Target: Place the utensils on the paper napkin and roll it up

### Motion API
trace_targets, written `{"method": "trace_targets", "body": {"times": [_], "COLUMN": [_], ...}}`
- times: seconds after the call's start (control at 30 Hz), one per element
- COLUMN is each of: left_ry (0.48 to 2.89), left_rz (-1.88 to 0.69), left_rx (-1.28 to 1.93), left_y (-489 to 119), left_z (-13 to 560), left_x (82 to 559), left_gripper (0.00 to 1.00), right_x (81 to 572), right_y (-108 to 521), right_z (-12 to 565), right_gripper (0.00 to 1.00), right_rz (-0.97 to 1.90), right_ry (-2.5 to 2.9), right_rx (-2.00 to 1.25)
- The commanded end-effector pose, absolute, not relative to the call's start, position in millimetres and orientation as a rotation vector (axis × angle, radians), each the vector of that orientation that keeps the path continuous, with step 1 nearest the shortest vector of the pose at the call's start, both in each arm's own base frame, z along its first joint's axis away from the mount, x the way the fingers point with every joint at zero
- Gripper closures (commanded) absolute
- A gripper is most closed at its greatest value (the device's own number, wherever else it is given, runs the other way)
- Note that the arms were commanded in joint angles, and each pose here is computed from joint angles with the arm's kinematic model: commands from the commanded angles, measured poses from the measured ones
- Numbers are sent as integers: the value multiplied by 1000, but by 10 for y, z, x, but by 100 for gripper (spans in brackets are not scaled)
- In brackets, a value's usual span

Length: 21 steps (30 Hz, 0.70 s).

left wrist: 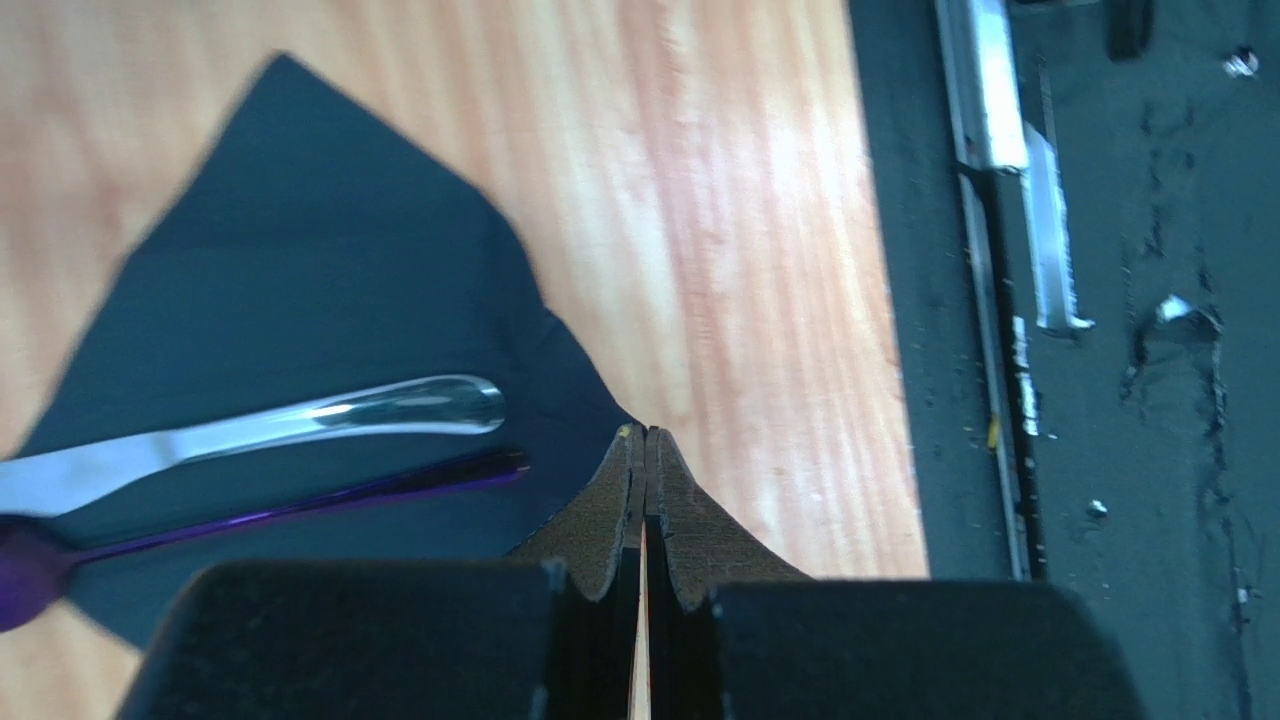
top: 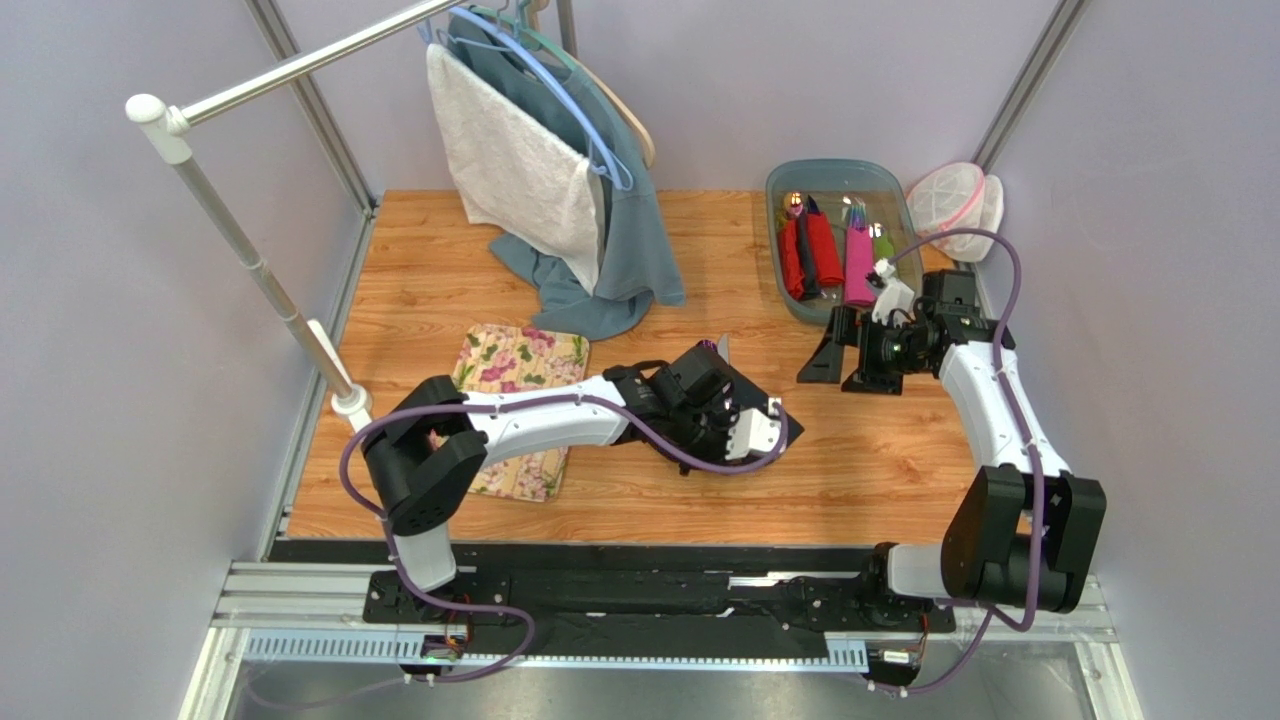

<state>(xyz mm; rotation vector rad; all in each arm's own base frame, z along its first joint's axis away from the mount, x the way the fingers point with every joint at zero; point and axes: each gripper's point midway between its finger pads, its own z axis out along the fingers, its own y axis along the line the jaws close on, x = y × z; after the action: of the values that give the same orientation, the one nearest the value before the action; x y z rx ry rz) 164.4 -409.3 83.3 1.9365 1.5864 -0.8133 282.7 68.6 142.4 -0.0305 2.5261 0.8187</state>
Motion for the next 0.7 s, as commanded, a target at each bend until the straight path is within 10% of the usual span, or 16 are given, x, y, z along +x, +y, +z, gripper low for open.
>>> {"method": "trace_targets", "body": {"times": [0.0,0.3,0.67], "left_ry": [1600,1673,1735], "left_rz": [-819,-734,-679], "left_rx": [1864,1798,1747], "left_y": [-4192,-4207,-4196], "left_z": [1020,841,695], "left_x": [1914,2369,2601], "left_gripper": [100,100,100], "right_x": [2796,2667,2552], "right_y": [763,940,1208], "right_z": [1393,1275,1067], "right_gripper": [3,43,58], "right_rz": [905,1118,1316], "right_ry": [2522,2584,2672], "right_rx": [-5,132,234]}}
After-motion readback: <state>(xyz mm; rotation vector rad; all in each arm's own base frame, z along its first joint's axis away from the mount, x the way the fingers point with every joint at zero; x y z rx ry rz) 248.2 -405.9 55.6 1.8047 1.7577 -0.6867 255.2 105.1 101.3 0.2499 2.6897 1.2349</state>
